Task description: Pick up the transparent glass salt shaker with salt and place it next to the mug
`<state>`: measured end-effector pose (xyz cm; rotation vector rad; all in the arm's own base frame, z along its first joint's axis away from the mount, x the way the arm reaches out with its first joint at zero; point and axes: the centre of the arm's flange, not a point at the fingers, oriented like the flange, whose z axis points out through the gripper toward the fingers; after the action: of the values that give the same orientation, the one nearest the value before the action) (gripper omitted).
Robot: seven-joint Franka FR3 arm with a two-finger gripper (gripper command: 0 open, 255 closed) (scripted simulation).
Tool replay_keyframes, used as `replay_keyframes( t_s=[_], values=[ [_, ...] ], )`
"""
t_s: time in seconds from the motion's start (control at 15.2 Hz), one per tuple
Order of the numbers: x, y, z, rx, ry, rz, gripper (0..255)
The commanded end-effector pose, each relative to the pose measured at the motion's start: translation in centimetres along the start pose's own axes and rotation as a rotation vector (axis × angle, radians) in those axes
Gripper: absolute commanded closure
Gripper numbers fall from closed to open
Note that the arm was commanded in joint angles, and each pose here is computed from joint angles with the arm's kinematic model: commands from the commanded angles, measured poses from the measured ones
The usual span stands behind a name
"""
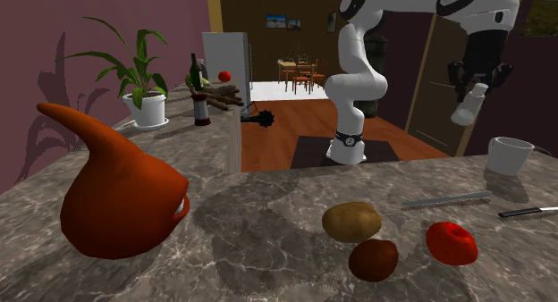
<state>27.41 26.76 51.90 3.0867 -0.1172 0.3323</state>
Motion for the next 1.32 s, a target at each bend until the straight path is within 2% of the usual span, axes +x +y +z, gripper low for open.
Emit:
replay_keyframes(
  t_s=[0.0, 0.53, 1.25],
  values=[
    [-0.8, -2.5, -0.1, 0.001, -0.001, 0.001, 255],
    [-5.3, -12.8, -1.4, 0.001, -0.001, 0.001, 255],
    [-6.5, -12.9, 4.3, 0.001, -0.001, 0.001, 255]
  ],
)
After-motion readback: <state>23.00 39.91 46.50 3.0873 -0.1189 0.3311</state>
